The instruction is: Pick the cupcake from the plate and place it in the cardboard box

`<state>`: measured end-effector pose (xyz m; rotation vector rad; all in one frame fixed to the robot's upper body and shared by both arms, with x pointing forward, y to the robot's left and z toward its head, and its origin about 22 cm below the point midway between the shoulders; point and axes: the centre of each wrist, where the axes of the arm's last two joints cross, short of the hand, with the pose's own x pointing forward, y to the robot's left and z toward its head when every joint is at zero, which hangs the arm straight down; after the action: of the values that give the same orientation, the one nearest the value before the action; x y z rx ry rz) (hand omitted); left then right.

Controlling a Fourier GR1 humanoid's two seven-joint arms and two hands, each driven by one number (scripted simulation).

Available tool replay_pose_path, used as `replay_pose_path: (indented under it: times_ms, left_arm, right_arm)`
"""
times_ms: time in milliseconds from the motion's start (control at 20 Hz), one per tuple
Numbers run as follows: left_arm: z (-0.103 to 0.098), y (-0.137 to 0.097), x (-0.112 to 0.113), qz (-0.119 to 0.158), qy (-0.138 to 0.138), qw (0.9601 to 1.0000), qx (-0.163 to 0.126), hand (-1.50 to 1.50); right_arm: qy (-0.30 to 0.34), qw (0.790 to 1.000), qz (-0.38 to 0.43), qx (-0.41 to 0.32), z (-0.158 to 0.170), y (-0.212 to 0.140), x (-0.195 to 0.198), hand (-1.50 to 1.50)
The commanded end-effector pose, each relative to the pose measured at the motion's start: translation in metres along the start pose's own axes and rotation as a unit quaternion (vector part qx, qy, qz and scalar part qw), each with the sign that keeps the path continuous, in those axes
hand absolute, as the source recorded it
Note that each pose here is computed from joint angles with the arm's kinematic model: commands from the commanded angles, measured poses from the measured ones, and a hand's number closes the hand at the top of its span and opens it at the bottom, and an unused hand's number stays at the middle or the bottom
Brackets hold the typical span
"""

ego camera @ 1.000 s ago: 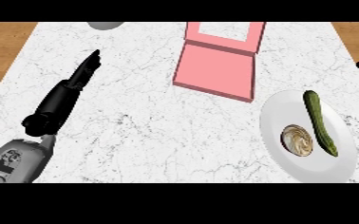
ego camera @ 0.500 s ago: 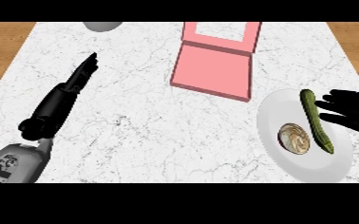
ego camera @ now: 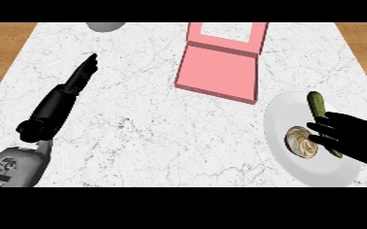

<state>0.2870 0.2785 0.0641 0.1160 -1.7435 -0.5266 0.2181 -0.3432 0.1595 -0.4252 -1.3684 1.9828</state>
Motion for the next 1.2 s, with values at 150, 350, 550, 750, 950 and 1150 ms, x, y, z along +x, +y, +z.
replay_pose_path:
  times_ms: [150, 350, 550, 750, 950, 1150]
  left_arm:
    - [-0.004, 0.01, 0.001, 0.011, -0.006, 0.9999, -0.003, 0.0]
    - [0.001, -0.014, 0.005, 0.007, -0.005, 1.0, 0.003, 0.0]
    - [-0.008, 0.0, 0.016, 0.002, -0.009, 1.0, 0.002, 0.0]
    - [-0.007, -0.005, -0.006, 0.0, 0.003, 1.0, -0.002, 0.0]
    - [-0.005, -0.023, 0.012, 0.003, -0.005, 1.0, -0.005, 0.0]
    - [-0.01, 0.002, 0.006, 0.0, -0.003, 1.0, -0.005, 0.0]
  right_arm:
    - [0.033, 0.999, 0.03, -0.012, -0.009, 0.023, 0.017, -1.5]
    - [0.041, 0.999, 0.025, -0.01, -0.006, 0.044, 0.0, -1.5]
    - [0.044, 0.998, 0.037, -0.019, -0.023, 0.016, 0.005, -1.5]
    - [0.055, 0.997, 0.057, -0.006, -0.043, 0.055, 0.015, -1.5]
    - [0.067, 0.996, 0.057, 0.001, -0.052, 0.067, -0.006, -1.5]
    - [0.06, 0.997, 0.047, 0.006, -0.062, 0.08, -0.017, -1.5]
